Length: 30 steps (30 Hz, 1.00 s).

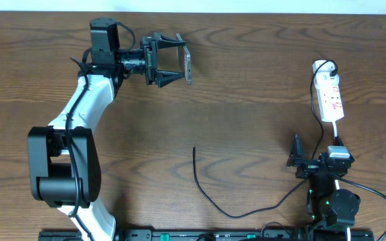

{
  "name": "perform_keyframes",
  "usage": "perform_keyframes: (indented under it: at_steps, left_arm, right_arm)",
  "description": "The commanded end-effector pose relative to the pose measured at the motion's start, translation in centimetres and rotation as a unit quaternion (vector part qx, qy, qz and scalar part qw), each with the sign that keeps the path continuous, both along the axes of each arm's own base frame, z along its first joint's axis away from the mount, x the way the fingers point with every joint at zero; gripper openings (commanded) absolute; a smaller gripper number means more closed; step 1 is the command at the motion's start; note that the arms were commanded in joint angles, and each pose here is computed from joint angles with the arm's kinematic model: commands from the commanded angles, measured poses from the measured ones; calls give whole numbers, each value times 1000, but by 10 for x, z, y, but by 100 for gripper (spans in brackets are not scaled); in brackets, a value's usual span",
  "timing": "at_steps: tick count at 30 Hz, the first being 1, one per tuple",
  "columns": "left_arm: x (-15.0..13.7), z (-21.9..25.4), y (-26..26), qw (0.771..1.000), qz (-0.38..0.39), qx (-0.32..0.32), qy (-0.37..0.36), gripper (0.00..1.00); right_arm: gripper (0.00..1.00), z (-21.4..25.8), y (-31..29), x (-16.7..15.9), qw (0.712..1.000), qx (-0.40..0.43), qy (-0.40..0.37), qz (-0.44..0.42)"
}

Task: Plug charger to phone and switch on socket
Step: 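Lift the phone with the left gripper and raise it upright, then carry the upright phone toward the table center with the left gripper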

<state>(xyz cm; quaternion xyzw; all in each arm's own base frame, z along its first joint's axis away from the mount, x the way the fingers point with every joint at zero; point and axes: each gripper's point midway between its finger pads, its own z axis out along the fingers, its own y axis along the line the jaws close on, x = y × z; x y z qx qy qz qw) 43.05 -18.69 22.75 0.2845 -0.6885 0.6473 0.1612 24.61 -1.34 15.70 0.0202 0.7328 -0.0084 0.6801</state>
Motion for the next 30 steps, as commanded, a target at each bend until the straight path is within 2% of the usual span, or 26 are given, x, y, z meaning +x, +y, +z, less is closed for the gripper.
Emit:
perform_keyframes:
  at_steps: [1, 30]
  left_arm:
    - [-5, 23, 9, 999, -18, -24, 12, 7]
    - [-3, 23, 14, 999, -10, -26, 28, 8]
  right_arm:
    - [99, 0, -2, 0, 1000, 5, 0, -6]
    - [99, 0, -2, 0, 1000, 5, 0, -6]
